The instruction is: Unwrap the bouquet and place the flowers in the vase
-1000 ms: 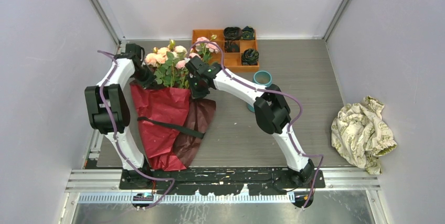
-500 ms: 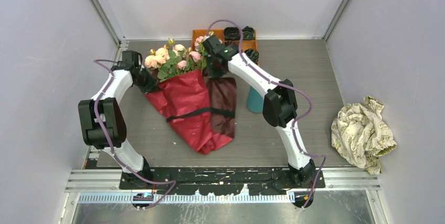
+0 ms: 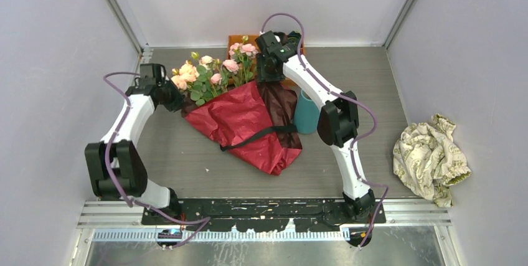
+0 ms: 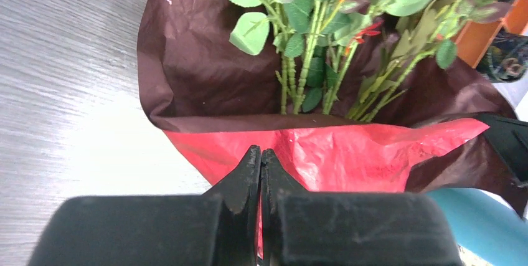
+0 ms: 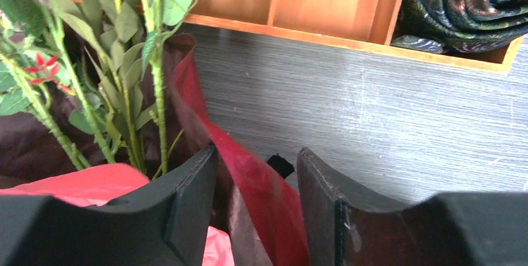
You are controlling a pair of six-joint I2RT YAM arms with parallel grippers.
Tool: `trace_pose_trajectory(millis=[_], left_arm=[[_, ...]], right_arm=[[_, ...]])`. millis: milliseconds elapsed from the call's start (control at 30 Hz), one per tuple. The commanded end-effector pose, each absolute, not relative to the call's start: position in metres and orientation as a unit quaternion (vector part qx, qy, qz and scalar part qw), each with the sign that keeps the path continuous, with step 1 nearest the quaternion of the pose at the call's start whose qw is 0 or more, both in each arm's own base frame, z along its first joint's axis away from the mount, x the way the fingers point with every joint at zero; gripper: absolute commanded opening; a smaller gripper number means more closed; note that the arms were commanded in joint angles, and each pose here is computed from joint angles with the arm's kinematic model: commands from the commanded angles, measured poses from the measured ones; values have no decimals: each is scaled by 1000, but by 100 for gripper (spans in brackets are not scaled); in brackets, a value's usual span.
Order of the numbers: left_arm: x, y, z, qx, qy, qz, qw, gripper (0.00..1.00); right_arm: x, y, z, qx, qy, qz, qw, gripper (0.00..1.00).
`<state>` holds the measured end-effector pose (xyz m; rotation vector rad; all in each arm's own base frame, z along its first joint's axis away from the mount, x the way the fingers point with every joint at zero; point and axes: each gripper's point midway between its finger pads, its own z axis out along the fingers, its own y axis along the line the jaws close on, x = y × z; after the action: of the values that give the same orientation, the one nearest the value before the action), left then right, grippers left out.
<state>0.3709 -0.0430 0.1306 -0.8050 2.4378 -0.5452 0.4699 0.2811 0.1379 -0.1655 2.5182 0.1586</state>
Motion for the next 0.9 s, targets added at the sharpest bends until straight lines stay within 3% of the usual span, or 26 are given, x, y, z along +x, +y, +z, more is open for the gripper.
trace_pose_trajectory(millis=[0, 100, 200, 267, 400, 600, 867], left_arm=[[359, -33, 173, -284, 886, -183, 317, 0], [343, -24, 192, -287, 883, -159, 335, 0], [327, -15, 214, -289, 876, -136, 361, 0], [315, -8, 227, -293, 871, -118, 377, 0], [296, -5, 245, -291, 863, -110, 398, 0], [290, -6, 250, -290, 863, -113, 399, 0], [287, -9, 239, -292, 868, -116, 383, 0]], right_arm=[[464, 297, 225, -74, 911, 111, 391, 56], [449, 300, 251, -80, 900, 131, 408, 62], [430, 299, 277, -81, 888, 152, 427, 82], [416, 301, 286, -86, 881, 175, 431, 87], [387, 306, 279, -101, 881, 212, 411, 87], [360, 319, 210, -118, 907, 238, 327, 81], [374, 331, 152, -116, 924, 218, 292, 83]])
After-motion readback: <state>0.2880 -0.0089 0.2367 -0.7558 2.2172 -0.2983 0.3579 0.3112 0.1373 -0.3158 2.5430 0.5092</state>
